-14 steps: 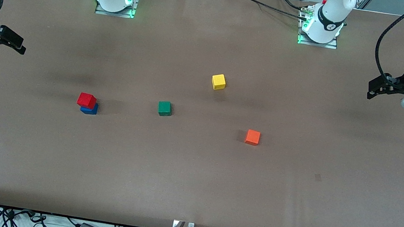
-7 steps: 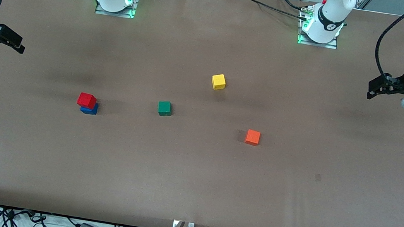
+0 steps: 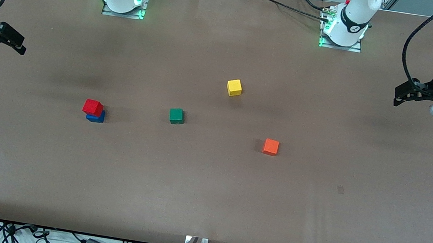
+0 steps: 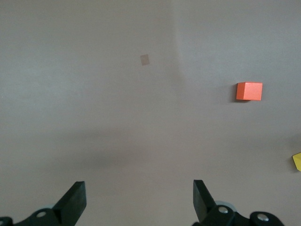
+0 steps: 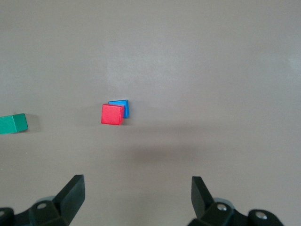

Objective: Pass red block to right arm, stack on blue

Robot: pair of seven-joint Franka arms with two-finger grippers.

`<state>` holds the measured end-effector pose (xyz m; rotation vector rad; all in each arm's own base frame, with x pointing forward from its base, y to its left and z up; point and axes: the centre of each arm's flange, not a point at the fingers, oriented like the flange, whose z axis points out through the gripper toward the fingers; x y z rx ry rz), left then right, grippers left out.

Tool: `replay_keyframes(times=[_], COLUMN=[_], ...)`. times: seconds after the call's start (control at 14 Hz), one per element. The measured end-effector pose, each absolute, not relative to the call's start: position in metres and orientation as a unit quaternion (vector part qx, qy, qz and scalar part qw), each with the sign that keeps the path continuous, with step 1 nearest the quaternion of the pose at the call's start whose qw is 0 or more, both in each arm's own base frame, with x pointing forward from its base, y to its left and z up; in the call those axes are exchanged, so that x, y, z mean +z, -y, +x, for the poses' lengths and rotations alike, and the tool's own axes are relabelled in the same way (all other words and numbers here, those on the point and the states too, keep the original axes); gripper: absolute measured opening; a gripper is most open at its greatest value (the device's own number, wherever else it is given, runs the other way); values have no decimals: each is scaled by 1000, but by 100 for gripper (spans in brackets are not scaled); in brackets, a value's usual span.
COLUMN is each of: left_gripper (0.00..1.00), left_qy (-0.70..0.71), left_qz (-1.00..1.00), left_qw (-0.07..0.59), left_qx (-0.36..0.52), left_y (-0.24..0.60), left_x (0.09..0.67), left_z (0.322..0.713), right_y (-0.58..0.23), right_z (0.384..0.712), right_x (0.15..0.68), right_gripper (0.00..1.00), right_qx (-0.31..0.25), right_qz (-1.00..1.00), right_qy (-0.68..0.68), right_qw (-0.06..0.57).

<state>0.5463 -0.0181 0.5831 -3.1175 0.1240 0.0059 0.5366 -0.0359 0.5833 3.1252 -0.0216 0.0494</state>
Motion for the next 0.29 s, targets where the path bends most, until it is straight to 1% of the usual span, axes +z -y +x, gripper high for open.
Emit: replay_keyframes(times=[0.29], left_gripper=[100], left_qy=[-40], left_qz=[-999], left_qw=[11], left_qx=[2], left_y=[18], left_x=[583], left_z=[546], right_y=[35], right_z=[529], right_x=[586], right_gripper=[100], right_qx=[19], right_qz=[1000], right_qy=[6], right_qw=[8])
